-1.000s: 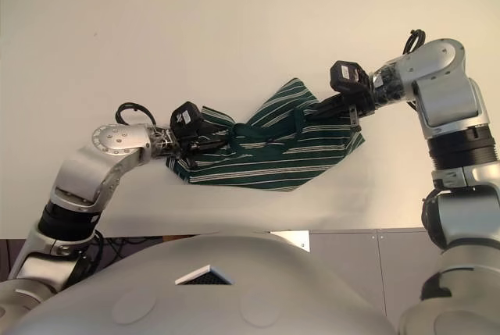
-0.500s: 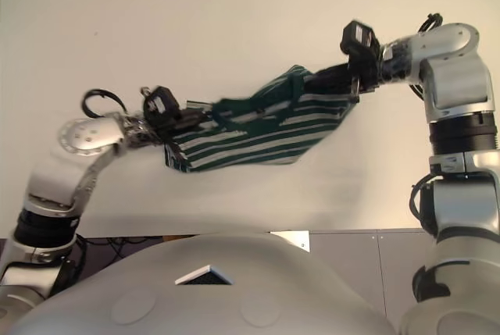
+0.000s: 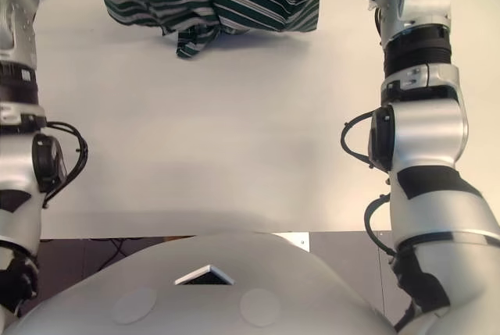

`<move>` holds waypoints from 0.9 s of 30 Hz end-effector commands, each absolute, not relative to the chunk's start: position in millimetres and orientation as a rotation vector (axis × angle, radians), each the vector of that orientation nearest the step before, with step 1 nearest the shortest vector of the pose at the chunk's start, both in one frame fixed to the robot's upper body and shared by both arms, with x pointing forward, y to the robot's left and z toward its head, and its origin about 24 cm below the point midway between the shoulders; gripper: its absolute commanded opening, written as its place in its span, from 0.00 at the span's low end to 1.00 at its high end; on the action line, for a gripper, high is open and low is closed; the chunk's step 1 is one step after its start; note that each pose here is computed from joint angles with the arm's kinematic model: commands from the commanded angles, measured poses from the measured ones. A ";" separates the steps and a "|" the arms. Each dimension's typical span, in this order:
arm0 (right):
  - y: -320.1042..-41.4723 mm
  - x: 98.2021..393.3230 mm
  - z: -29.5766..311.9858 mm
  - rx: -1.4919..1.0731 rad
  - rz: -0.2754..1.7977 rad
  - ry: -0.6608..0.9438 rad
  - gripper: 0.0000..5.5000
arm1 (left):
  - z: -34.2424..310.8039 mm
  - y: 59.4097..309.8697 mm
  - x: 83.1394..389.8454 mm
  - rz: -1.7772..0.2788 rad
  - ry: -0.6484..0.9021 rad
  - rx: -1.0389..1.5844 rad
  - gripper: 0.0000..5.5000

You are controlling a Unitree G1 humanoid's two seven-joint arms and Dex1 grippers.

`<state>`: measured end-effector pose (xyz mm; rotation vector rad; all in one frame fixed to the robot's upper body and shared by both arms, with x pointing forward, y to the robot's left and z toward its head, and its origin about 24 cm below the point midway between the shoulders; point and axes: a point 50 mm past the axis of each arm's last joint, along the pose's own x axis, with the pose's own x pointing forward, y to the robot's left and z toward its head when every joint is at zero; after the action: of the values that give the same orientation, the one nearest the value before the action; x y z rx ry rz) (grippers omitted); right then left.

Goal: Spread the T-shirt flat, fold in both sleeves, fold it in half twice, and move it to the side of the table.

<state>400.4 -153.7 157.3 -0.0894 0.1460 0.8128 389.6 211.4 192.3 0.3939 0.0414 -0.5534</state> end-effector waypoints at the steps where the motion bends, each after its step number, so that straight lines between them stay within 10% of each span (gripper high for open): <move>1: -131.7 415.5 183.0 -0.101 0.733 0.071 0.17 | 221.2 207.0 413.1 -0.474 0.006 0.468 0.00; 7: -115.3 410.3 158.1 -0.069 0.801 0.135 0.05 | 196.9 207.4 410.9 -0.529 0.038 0.442 0.00; 15: -43.0 381.5 76.7 -0.134 0.741 0.329 0.05 | 80.5 222.0 341.0 -0.617 0.410 0.411 0.00; 27: -48.0 395.7 103.6 -0.079 0.644 0.263 0.05 | 91.8 188.1 254.9 -0.747 0.504 0.378 0.00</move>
<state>390.1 -47.6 88.1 -0.0380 0.3013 0.6132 264.0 187.3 88.9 0.3446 0.4809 -0.7324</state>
